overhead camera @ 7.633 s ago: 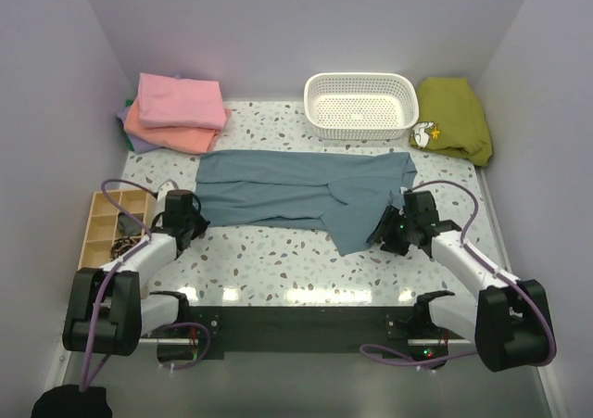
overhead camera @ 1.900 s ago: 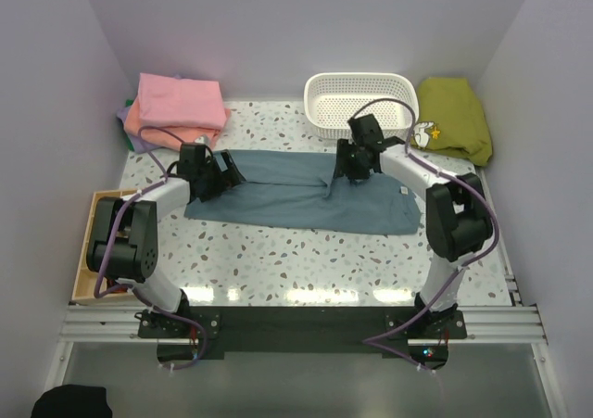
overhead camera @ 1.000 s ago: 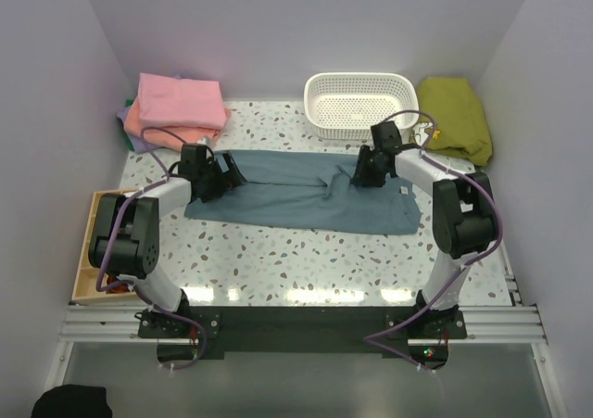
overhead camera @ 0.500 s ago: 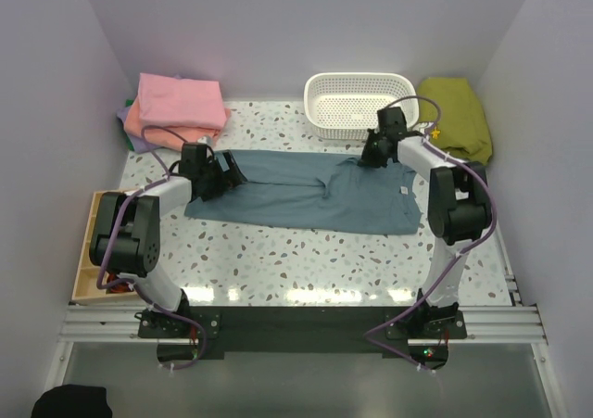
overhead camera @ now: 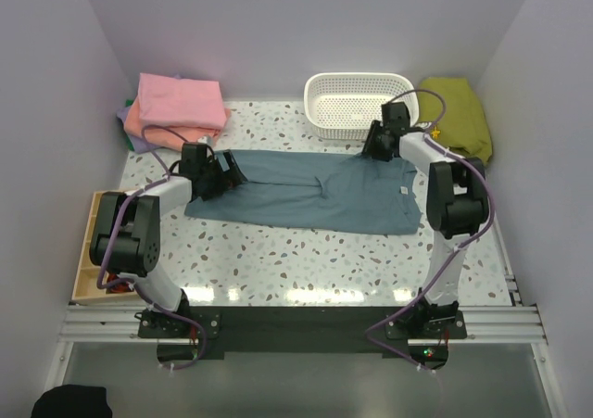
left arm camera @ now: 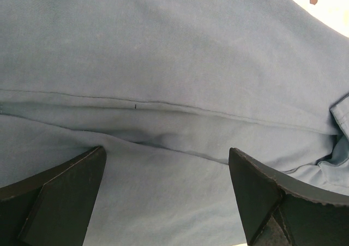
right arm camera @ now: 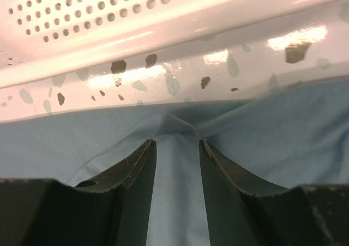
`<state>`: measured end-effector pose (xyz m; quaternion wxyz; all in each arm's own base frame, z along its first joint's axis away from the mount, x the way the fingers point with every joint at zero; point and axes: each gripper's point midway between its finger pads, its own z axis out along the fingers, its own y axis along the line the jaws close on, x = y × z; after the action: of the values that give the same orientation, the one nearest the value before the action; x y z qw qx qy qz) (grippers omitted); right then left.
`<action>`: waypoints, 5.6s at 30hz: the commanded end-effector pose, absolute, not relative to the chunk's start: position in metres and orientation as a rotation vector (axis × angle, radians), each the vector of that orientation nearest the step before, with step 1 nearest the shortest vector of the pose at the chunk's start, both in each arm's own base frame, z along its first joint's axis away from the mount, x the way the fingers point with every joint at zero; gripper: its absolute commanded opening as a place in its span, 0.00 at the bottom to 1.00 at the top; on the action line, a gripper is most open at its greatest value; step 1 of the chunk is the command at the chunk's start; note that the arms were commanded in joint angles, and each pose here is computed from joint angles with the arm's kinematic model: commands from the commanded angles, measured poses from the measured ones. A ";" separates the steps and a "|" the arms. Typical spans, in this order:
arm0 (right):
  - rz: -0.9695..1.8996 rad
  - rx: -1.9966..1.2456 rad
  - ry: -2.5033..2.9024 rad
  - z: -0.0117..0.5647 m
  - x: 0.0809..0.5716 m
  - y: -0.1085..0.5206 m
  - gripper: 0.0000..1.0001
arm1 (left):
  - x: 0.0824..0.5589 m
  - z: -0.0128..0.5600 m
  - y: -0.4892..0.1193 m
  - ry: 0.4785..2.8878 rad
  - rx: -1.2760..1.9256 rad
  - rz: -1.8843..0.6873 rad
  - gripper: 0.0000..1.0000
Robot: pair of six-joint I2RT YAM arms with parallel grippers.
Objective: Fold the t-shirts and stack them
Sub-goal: Fold the other side of the tshirt into a rectangle, then rotate the tshirt 90 degrees
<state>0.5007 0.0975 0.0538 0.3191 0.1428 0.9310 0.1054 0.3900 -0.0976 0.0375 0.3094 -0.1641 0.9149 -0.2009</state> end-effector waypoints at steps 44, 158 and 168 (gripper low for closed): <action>0.277 0.300 2.776 -0.006 0.429 0.109 0.44 | 0.146 -0.017 -0.210 2.705 -0.216 -0.920 1.00; 0.674 -0.067 2.650 0.061 0.302 0.200 0.52 | 0.639 0.045 -0.155 2.184 -0.073 -0.501 1.00; 0.748 -0.152 2.633 0.068 0.293 0.225 0.53 | 0.606 0.121 -0.169 2.047 0.004 -0.578 1.00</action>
<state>0.2851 0.2031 0.0458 0.1734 -0.0251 0.9568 0.2322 0.6197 -0.1611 0.0465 0.4368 -0.0285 0.8733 -0.2139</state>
